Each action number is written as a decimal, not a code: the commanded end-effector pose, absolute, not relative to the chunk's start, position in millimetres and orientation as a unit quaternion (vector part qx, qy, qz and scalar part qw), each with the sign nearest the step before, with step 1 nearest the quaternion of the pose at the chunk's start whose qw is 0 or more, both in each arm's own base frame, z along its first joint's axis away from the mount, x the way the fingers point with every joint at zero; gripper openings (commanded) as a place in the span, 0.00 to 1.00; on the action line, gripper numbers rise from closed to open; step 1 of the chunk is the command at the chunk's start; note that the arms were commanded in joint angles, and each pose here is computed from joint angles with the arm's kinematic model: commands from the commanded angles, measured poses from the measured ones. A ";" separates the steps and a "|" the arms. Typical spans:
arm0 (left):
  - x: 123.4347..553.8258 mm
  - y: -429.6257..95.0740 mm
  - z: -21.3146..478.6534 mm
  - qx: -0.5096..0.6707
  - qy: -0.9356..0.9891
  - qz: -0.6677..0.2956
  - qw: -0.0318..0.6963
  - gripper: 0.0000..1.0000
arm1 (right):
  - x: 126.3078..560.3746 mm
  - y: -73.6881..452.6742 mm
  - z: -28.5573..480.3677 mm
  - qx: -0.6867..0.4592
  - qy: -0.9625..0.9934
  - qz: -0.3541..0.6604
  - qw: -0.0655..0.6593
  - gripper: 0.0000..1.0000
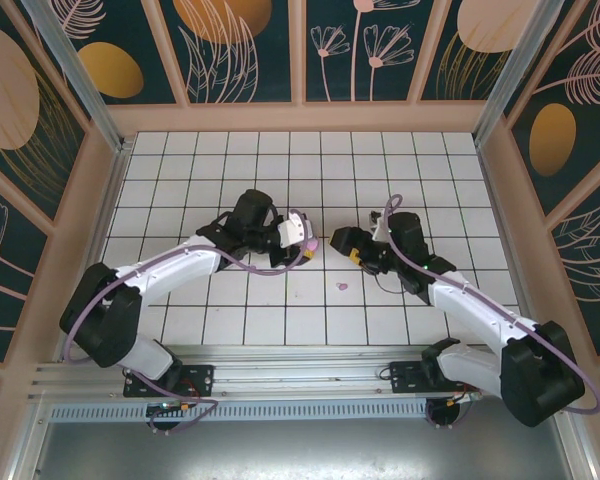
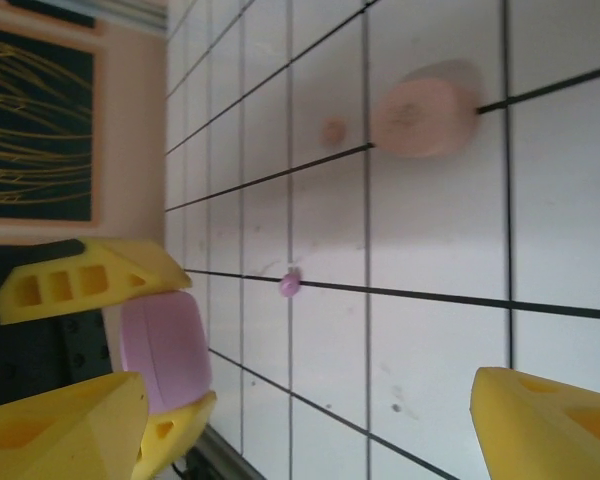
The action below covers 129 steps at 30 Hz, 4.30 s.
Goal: Insert the wireless bluetooth earbuds into the charging case
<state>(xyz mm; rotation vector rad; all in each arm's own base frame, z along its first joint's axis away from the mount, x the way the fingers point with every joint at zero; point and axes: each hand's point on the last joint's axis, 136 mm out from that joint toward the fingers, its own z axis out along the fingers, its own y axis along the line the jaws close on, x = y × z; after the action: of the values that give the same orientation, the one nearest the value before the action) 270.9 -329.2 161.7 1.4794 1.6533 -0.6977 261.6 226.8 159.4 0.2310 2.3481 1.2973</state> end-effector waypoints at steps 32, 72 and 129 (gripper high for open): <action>248.6 -335.9 218.1 0.519 0.643 -0.379 0.416 0.49 | 237.6 297.1 212.8 -0.029 0.812 0.561 0.159 0.24; 230.5 -290.6 310.8 0.331 0.559 -0.482 0.589 0.77 | 255.5 278.6 308.6 0.056 0.702 0.688 0.174 0.04; 248.1 -322.7 293.4 0.368 0.540 -0.505 0.564 0.46 | 240.1 281.9 319.3 0.049 0.696 0.697 0.163 0.02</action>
<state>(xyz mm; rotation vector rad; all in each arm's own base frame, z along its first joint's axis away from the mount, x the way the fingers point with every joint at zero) 250.5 -321.2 279.7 0.8549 1.3272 -1.1828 245.9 284.5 296.3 0.1871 2.0618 1.9577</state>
